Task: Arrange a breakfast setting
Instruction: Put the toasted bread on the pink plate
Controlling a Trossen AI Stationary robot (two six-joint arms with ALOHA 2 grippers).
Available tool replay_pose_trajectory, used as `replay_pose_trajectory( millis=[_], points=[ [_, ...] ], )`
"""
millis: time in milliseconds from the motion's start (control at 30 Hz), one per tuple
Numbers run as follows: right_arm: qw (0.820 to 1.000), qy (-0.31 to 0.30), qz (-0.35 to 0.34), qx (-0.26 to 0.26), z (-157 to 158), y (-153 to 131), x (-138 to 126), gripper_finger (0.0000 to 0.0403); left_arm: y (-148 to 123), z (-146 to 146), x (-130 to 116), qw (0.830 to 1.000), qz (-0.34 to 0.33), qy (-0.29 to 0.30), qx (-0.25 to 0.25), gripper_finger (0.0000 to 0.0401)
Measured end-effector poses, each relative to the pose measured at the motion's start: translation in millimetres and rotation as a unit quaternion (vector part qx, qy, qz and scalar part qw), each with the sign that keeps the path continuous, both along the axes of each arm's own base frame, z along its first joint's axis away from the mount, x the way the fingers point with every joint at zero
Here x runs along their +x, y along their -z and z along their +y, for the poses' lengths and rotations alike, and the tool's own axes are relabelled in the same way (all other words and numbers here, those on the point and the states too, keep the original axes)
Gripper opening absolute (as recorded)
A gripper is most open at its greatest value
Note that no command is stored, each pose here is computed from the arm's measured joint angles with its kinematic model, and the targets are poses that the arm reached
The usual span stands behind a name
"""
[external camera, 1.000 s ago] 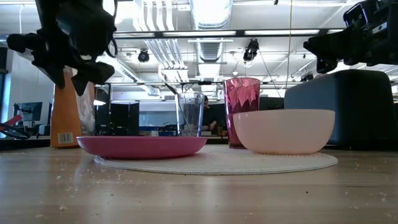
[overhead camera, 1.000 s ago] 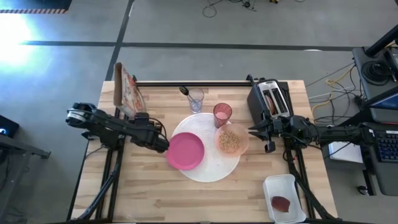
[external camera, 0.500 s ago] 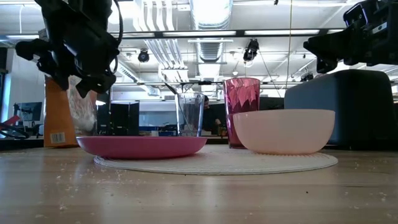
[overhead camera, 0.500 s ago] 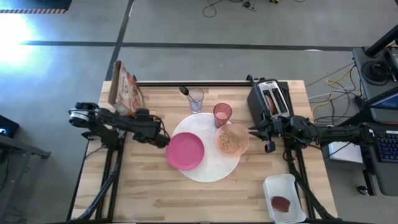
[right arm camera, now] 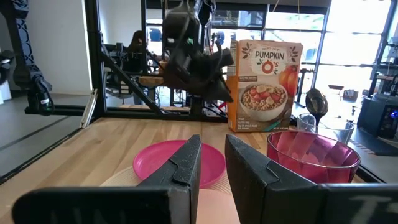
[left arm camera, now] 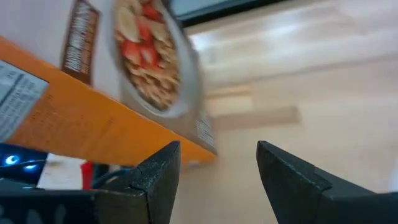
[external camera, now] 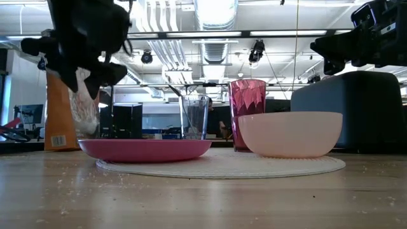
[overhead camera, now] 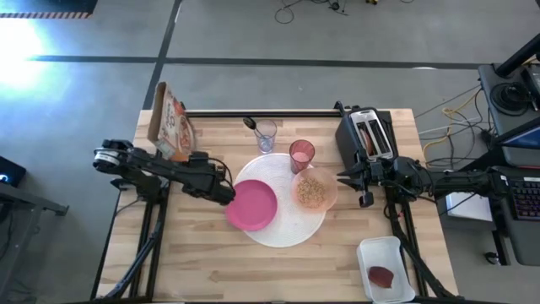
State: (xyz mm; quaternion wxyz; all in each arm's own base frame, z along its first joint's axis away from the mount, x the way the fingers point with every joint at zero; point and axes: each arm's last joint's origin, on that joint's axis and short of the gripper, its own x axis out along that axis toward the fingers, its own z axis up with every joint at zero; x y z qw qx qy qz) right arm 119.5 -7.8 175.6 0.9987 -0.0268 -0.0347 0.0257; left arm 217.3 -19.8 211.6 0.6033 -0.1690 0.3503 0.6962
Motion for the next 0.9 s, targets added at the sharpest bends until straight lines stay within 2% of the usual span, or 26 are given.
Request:
replay_pose_trajectory(
  millis=[100,233,333,433,567,700,767,900],
  points=[
    [1.000,0.000,0.000,0.000,0,0,0,0.0063,-9,-12,9,0.999,-0.014,0.045,-0.022,0.0194],
    [1.000,0.000,0.000,0.000,0,0,0,0.0063,-18,-32,22,0.989,-0.030,0.135,-0.045,0.0194],
    [1.000,0.000,0.000,0.000,0,0,0,0.0063,-22,-49,31,0.977,-0.060,0.196,-0.059,0.0194],
    [1.000,0.000,0.000,0.000,0,0,0,0.0063,-26,-69,40,0.956,-0.099,0.269,-0.069,0.0194],
    [1.000,0.000,0.000,0.000,0,0,0,0.0063,-32,-92,53,0.921,-0.149,0.356,-0.049,0.0194],
    [1.000,0.000,0.000,0.000,0,0,0,0.0063,-42,-102,63,0.895,-0.171,0.412,-0.031,0.0194],
    [1.000,0.000,0.000,0.000,0,0,0,0.0063,-48,-104,66,0.888,-0.165,0.428,-0.020,0.0194],
    [1.000,0.000,0.000,0.000,0,0,0,0.0063,-56,-101,68,0.889,-0.152,0.431,0.017,0.0194]
  ],
)
